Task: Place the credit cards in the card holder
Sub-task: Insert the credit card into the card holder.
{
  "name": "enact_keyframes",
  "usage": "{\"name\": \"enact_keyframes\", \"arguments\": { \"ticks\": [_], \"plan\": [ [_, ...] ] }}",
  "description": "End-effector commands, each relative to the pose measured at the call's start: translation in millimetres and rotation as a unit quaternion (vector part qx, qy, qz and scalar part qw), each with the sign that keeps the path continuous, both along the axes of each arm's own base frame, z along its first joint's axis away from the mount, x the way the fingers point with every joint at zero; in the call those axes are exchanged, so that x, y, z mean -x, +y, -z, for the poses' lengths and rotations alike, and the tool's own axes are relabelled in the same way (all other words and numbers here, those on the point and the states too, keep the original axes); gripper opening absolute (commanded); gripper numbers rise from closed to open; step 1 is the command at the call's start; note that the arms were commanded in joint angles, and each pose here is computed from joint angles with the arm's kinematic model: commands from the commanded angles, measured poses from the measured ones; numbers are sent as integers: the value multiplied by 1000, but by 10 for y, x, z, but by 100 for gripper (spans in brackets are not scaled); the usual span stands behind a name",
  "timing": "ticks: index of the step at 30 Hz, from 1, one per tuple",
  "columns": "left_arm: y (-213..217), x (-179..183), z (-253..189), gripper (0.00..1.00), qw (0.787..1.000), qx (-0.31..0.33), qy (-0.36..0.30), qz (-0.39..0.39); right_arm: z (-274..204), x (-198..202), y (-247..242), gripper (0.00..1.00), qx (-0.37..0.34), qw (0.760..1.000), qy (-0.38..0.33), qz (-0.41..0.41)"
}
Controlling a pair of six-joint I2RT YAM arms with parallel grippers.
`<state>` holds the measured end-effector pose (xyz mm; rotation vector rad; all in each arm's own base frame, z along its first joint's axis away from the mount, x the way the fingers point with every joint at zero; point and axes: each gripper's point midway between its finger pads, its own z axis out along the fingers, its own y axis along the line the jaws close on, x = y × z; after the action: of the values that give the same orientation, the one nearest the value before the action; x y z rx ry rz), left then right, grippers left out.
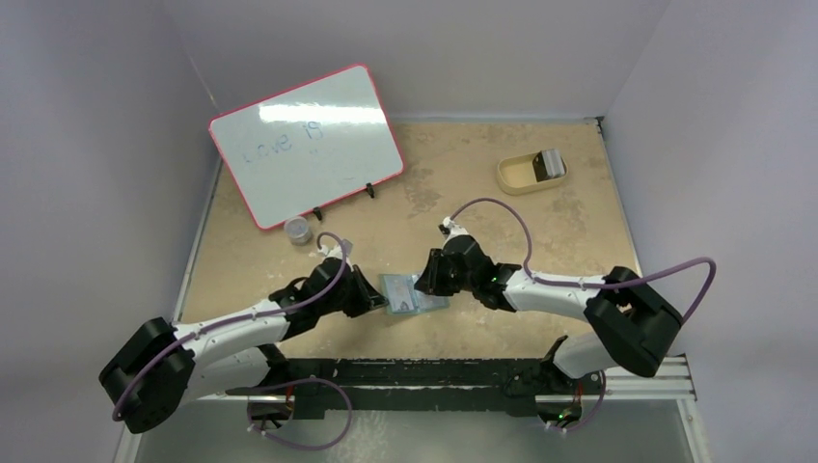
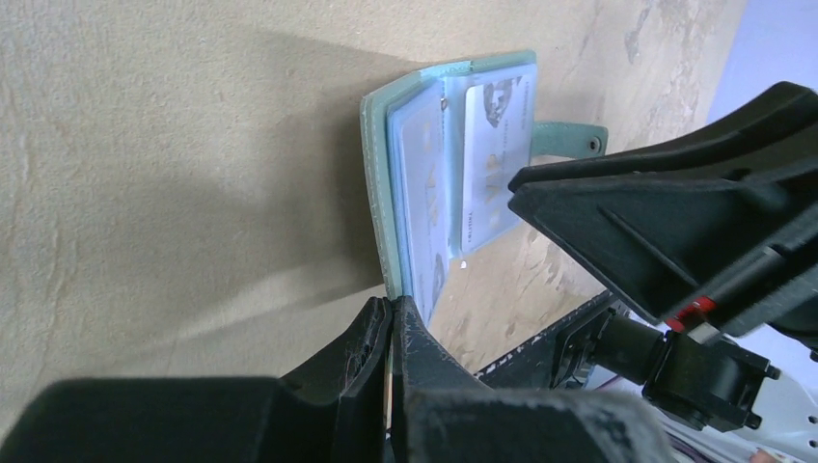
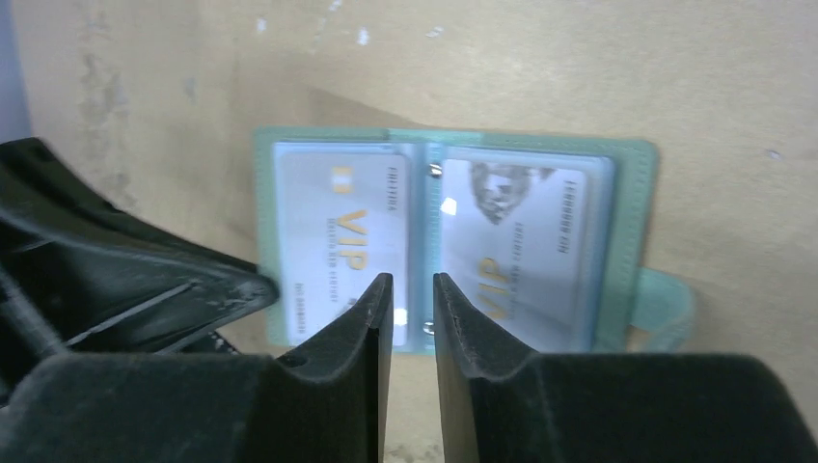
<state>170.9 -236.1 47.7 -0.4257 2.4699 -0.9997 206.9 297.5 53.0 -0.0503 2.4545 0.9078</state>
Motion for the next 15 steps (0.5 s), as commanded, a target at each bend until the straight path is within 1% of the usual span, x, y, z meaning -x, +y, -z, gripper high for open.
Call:
{"name": "enact_keyframes", "arguments": {
  "ticks": [1,5,8,10,13,15],
  "plan": [
    [-120,-92,-303,0,999,27,-34,16,68,-136,-231,23,63,997,-23,38],
    [-161,-104,-397,0,998,42,-44,20,119,-133,-211,22,63,997,-23,32],
    [-198,-128,-450,13,997,57,-52,20,198,-171,-188,21,63,997,-27,33],
    [-241,-132,-487,18,995,76,-58,22,251,-147,-171,21,61,997,-23,28],
    [-290,-136,-498,28,993,95,-63,25,281,-114,-158,20,47,998,-18,29],
    [-301,-141,-489,29,993,97,-65,27,290,-102,-155,20,41,999,-17,29]
  ]
}}
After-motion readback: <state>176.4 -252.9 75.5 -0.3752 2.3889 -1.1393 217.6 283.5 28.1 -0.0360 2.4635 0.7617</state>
